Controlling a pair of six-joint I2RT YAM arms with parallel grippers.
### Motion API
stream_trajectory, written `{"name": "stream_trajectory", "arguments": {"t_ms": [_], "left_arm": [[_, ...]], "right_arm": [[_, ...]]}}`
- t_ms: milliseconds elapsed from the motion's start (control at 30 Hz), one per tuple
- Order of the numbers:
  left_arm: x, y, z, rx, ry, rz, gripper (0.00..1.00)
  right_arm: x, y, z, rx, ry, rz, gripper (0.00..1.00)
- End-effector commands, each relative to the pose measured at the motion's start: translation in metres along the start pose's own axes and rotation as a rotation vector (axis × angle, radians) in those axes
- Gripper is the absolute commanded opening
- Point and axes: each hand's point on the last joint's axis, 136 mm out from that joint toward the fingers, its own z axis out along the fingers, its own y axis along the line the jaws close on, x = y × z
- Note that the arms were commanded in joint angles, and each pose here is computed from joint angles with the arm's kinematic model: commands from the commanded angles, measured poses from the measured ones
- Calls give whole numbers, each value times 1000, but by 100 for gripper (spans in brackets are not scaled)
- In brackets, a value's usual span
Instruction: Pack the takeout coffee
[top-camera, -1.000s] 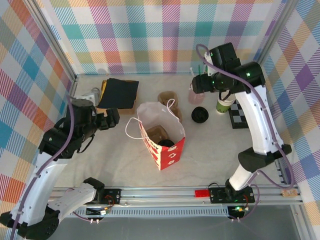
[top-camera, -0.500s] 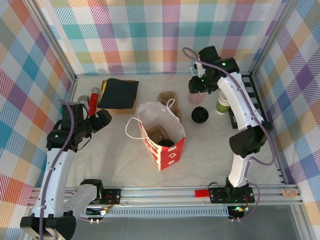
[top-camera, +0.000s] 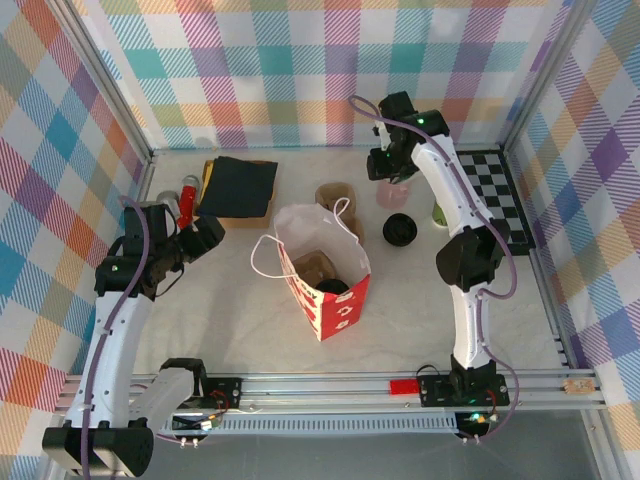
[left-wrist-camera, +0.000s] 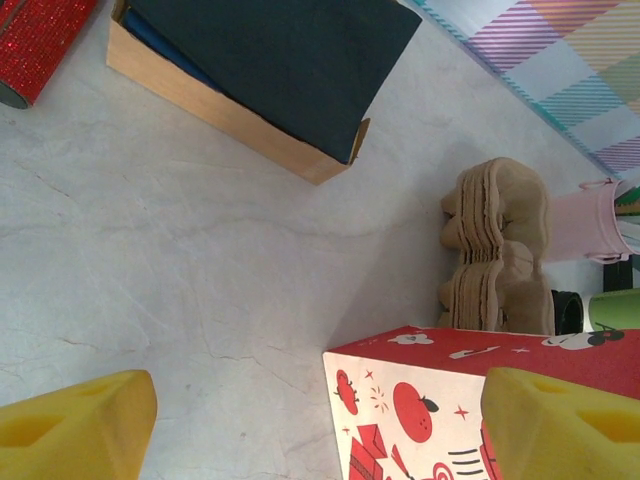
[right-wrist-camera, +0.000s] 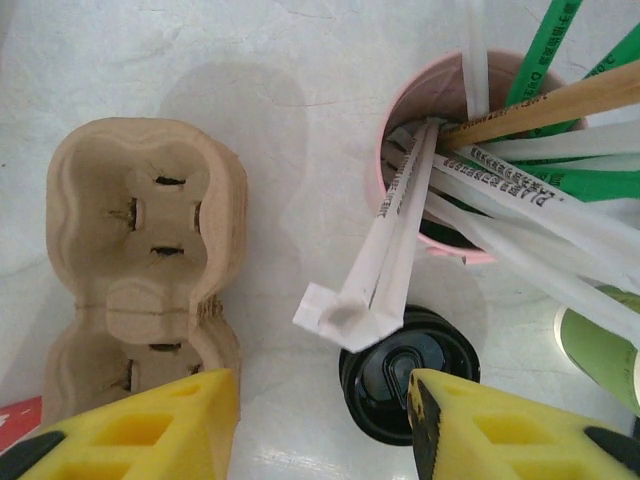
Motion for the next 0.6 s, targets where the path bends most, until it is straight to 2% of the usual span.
{"name": "stream_trajectory", "arguments": {"t_ms": [0, 200, 567], "left_arm": [[-5, 4, 0, -14, -19, 12, 84], [-7, 3, 0, -13, -22, 13, 83], [-11, 2, -1, -14, -28, 23, 80]], "right_arm": [[-8, -4, 3, 20, -18, 12, 49], [-12, -6, 15, 34, -19, 13, 48], [-16, -10, 33, 55, -11, 13, 37]]}}
